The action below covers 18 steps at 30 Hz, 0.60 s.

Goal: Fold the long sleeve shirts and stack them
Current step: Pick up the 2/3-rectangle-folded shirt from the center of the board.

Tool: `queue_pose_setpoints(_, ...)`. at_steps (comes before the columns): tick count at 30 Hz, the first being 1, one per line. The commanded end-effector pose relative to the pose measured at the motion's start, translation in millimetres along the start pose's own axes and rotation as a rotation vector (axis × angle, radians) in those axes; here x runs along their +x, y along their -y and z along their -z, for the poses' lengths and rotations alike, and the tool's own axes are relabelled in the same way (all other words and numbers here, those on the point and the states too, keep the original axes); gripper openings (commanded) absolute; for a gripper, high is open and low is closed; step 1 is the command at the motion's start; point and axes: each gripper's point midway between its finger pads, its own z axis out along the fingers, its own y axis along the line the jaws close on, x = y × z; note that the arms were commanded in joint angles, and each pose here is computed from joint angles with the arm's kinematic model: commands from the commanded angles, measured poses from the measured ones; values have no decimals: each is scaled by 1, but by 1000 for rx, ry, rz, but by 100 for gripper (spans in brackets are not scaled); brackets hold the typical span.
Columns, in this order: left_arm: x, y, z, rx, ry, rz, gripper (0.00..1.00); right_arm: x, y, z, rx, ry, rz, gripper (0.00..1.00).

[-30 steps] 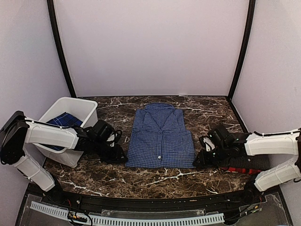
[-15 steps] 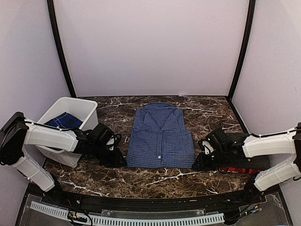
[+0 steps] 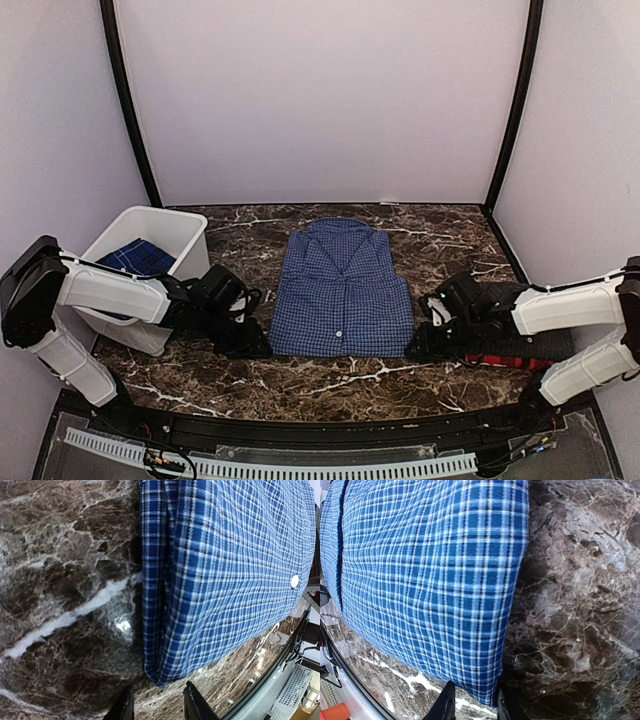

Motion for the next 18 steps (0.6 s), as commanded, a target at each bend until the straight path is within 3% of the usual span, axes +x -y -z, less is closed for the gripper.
queue_pose_setpoints(1,3,-1,-6,2,-16,7,33,10,7,-7,20,-26,-5,25)
queue_pose_setpoints(9,-1,-5,-16,-24,-17,28,31,9,7,-6,16,-21,0,19)
queue_pose_setpoints(18,-2,2,-14,-6,-13,38,1,0,-3,6,-9,23,14,0)
